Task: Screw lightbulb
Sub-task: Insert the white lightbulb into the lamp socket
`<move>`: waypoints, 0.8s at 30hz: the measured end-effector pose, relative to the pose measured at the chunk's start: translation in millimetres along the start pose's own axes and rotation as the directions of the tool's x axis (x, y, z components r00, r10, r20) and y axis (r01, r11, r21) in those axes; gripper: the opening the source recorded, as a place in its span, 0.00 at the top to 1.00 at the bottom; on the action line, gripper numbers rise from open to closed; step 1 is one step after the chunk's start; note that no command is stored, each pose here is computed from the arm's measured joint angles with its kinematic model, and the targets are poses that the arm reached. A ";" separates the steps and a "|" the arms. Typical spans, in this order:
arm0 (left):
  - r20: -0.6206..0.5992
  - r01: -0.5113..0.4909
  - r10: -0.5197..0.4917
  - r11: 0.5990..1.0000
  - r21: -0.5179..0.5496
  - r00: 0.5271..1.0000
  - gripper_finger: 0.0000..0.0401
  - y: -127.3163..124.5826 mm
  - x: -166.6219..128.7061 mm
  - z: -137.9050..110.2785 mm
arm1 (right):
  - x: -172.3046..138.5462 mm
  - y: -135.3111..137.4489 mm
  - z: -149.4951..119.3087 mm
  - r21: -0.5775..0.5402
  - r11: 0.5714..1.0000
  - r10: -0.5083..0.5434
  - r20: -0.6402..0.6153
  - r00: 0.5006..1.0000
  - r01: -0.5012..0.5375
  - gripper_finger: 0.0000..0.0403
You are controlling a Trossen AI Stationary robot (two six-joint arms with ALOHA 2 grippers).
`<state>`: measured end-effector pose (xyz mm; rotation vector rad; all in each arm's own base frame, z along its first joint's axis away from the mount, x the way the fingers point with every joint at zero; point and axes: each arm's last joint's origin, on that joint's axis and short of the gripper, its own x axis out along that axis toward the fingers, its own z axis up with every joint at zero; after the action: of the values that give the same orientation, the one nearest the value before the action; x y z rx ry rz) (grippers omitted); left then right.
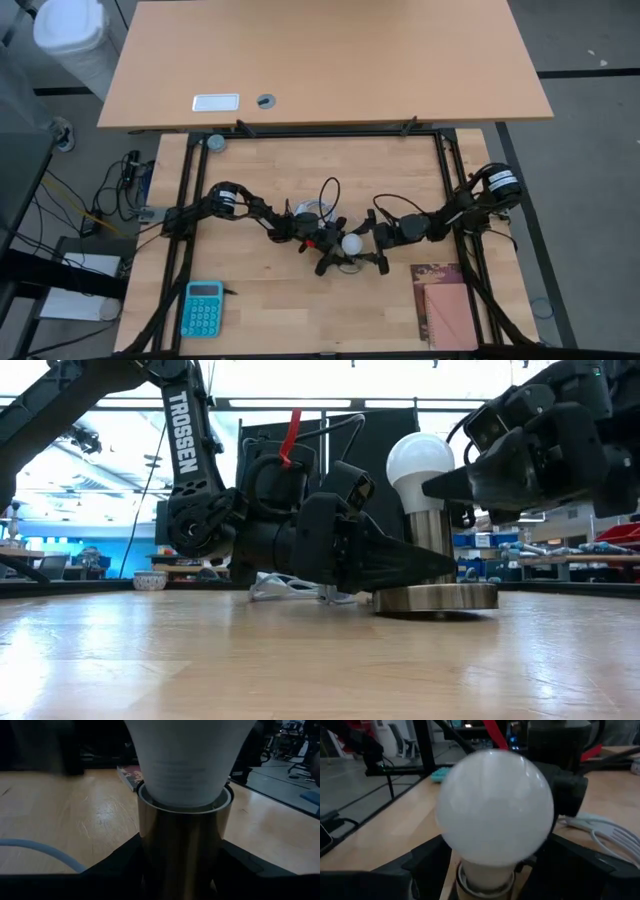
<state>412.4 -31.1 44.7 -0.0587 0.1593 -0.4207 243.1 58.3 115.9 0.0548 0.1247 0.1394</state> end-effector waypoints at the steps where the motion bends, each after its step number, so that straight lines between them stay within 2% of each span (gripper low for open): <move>1: 0.000 -0.001 0.001 1.000 -0.001 1.000 0.51 0.0 0.0 0.0 | 0.4 -0.4 0.5 0.001 1.000 0.002 0.012 1.000 -0.002 0.24; 7: 0.000 -0.002 0.002 1.000 -0.003 1.000 0.51 0.0 0.1 0.1 | 0.6 -2.1 0.7 0.002 1.000 -0.005 0.013 1.000 0.005 0.26; 17: 0.001 -0.003 0.003 1.000 -0.009 1.000 0.51 0.0 0.1 0.2 | 0.6 -1.4 -0.3 0.000 1.000 0.013 0.002 1.000 -0.013 0.49; 24: 0.003 -0.015 0.015 0.999 -0.029 1.000 0.51 1.3 -0.2 0.4 | 0.6 -1.4 -0.6 0.002 1.000 0.014 -0.001 1.000 -0.014 0.53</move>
<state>412.8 -29.9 45.0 -0.0870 0.1624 -0.4034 243.8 57.0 115.1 0.0574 0.1253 0.1536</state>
